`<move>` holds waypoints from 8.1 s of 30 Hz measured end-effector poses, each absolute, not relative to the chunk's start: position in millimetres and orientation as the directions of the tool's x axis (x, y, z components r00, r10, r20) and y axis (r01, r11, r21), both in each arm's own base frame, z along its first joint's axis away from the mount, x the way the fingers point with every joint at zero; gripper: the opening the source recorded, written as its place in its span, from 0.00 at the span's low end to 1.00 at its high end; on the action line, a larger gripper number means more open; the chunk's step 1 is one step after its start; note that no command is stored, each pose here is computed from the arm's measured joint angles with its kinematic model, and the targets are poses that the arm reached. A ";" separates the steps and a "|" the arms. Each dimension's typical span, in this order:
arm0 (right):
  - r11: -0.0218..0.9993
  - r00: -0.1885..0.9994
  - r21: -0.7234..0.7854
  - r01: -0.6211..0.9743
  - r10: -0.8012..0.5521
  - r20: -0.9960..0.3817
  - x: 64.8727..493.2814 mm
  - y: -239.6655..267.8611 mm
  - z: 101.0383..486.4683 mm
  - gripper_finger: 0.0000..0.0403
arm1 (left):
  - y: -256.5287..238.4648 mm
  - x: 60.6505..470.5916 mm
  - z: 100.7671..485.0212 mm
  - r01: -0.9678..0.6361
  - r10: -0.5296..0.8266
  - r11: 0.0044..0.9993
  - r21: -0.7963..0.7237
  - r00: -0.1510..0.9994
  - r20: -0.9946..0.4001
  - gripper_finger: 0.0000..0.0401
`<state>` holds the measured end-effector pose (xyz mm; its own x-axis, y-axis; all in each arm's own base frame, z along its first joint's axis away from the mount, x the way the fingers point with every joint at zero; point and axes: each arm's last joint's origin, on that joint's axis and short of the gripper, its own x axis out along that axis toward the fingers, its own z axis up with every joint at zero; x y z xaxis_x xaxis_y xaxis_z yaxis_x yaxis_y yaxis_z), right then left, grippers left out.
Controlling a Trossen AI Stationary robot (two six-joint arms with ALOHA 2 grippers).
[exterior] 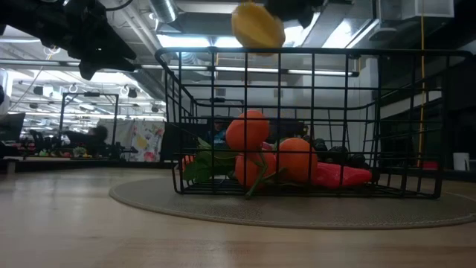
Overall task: Build produce basket
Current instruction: Put the starfruit into the wire basket, then put the tangerines into the wire basket, then put the eggplant into the wire basket
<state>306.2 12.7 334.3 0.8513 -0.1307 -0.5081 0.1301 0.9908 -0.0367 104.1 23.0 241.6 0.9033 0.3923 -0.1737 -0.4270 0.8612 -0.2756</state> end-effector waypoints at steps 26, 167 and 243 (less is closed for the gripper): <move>0.999 0.813 -0.015 0.028 -0.031 -0.581 292.3 29.2 333.4 0.36 | 22.9 104.1 241.6 -0.427 0.392 0.861 -0.276 0.903 -0.174 0.43; 0.927 0.761 -0.114 0.357 -0.360 -0.540 167.3 71.8 271.2 0.36 | 93.8 284.0 214.1 -0.654 0.715 0.678 0.337 0.478 -0.510 0.01; 0.924 0.756 -0.128 0.360 -0.369 -0.540 167.2 71.5 259.3 0.36 | 3.6 280.7 302.9 -0.262 0.265 0.964 0.036 0.960 -0.092 0.28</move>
